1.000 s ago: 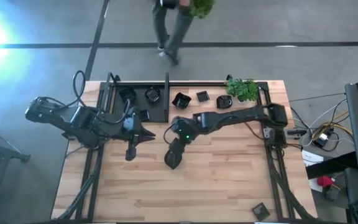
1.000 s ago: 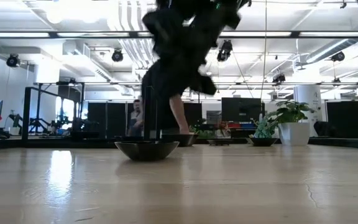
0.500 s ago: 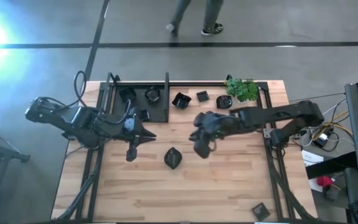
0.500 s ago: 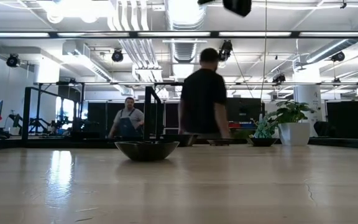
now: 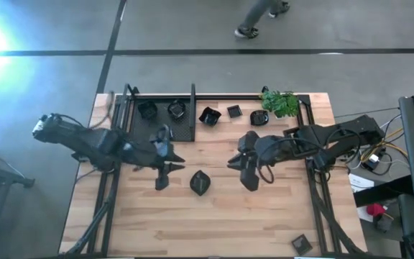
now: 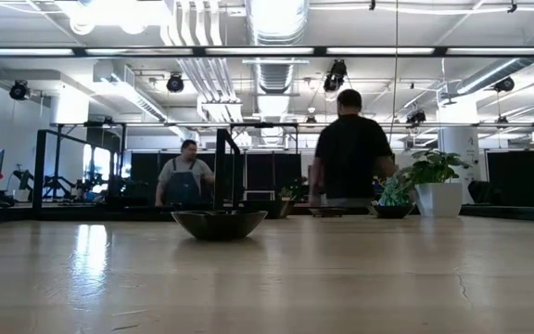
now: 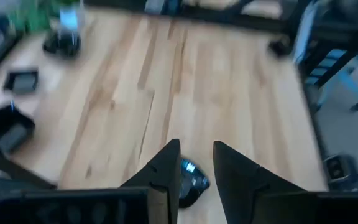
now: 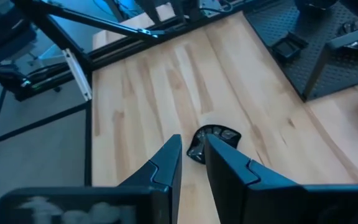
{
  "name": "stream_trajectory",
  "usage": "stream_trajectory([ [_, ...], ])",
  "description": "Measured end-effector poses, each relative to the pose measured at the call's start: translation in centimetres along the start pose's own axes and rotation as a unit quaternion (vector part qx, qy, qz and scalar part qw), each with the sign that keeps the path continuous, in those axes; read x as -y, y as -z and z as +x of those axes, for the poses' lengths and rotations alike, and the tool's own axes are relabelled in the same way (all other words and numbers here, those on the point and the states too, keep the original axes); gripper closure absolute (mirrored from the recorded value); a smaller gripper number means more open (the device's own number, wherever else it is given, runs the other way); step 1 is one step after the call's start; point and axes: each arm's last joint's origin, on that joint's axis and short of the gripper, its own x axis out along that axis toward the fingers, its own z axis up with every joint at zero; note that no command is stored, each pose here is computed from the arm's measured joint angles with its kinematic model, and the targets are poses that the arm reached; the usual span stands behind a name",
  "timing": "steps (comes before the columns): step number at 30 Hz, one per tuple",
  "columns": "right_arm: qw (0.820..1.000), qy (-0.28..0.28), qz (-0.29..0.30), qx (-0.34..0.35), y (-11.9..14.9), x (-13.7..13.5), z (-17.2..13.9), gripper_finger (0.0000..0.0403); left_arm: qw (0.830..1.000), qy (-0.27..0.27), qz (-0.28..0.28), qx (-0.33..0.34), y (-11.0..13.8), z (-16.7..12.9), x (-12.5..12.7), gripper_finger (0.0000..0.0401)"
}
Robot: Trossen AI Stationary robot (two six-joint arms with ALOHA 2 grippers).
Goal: Pick & Place Mini shaped plates
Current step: Stack the black leaf shaped plate on top of the black leaf shaped plates on the shelf
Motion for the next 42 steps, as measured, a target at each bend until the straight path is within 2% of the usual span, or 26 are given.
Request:
stream_trajectory([
  [9, 1.0, -0.027, -0.01, 0.013, 0.2, -0.5, -2.7, 0.0335, 0.992, -0.036, 0.011, -0.117, 4.1, 6.9, 0.6, 0.0312],
  [17, 0.998, -0.044, -0.02, 0.028, 0.2, -0.5, -4.6, 0.0335, 0.986, -0.053, 0.009, -0.156, 6.4, 11.4, 1.0, 0.0312],
  [19, 0.998, -0.045, -0.023, 0.029, 0.2, -0.5, -4.8, 0.0335, 0.984, -0.063, -0.016, -0.164, 6.9, 12.3, 1.0, 0.0312],
  [22, 0.998, -0.047, -0.033, 0.033, 0.1, -0.4, -5.0, 0.0335, 0.98, -0.081, -0.087, -0.162, 7.3, 13.6, 0.9, 0.0312],
  [28, 0.997, -0.05, -0.045, 0.035, 0.1, -0.4, -5.4, 0.0335, 0.954, -0.128, -0.205, -0.176, 8.5, 15.8, 0.3, 0.0312],
  [36, 0.997, -0.051, -0.049, 0.033, 0.2, -0.4, -5.5, 0.0335, 0.918, -0.186, -0.305, -0.171, 9.0, 17.8, -2.0, 0.0312],
  [42, 0.997, -0.048, -0.05, 0.027, 0.4, -0.4, -5.4, 0.0335, 0.912, -0.183, -0.321, -0.181, 9.0, 18.5, -3.1, 0.0312],
])
